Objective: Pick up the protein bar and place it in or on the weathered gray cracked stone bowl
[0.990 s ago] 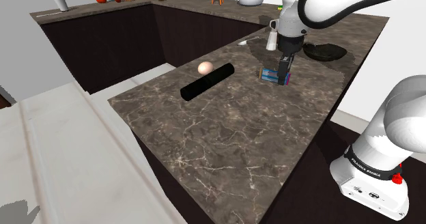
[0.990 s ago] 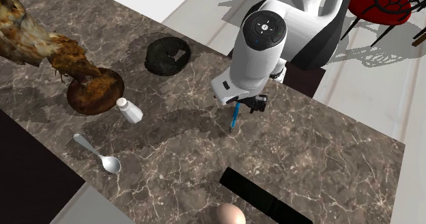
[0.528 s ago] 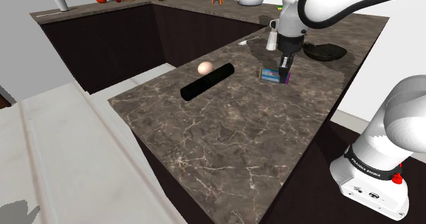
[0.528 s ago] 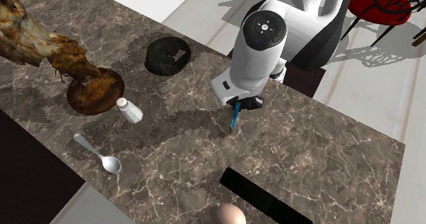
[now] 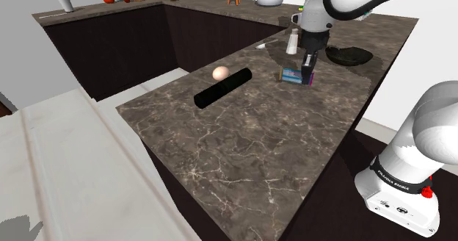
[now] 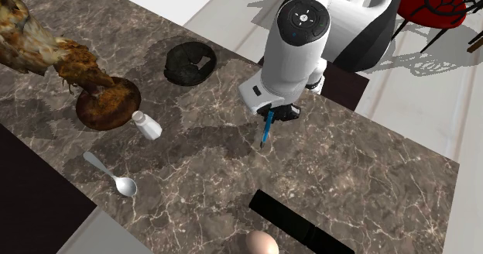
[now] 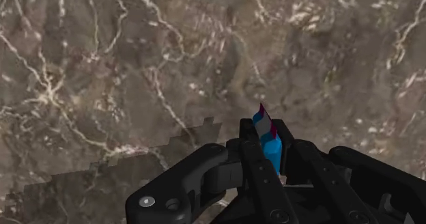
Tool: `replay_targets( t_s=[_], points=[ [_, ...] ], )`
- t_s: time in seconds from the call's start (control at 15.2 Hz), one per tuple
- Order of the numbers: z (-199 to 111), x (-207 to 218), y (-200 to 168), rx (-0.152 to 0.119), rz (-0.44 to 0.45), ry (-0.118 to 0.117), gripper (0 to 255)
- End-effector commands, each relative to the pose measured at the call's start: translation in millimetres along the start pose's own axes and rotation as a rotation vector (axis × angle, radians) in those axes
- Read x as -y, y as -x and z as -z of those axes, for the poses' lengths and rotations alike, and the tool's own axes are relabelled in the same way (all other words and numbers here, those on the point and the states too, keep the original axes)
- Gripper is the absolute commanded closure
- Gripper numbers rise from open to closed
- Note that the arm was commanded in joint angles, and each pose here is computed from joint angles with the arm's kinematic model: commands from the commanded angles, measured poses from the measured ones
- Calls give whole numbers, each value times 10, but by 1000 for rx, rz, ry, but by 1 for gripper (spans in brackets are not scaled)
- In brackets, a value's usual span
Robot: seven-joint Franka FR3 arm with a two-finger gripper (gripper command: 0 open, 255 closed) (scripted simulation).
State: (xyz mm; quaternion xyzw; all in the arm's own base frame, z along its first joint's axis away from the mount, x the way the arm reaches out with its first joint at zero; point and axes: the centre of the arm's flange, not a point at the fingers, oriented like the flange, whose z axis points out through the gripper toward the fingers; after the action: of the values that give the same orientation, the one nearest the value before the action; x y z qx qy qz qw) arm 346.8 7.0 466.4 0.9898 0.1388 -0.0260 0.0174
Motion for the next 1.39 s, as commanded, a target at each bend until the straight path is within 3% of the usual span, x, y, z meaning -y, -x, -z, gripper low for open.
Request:
replay_targets(
  t_s=[0.0, 1.12, 1.32],
  points=[
    [107, 3, 2, 0, 0, 0, 255],
    [988, -21, 52, 0, 0, 0, 255],
    [972, -375, 229, 0, 0, 0, 255]
  ],
)
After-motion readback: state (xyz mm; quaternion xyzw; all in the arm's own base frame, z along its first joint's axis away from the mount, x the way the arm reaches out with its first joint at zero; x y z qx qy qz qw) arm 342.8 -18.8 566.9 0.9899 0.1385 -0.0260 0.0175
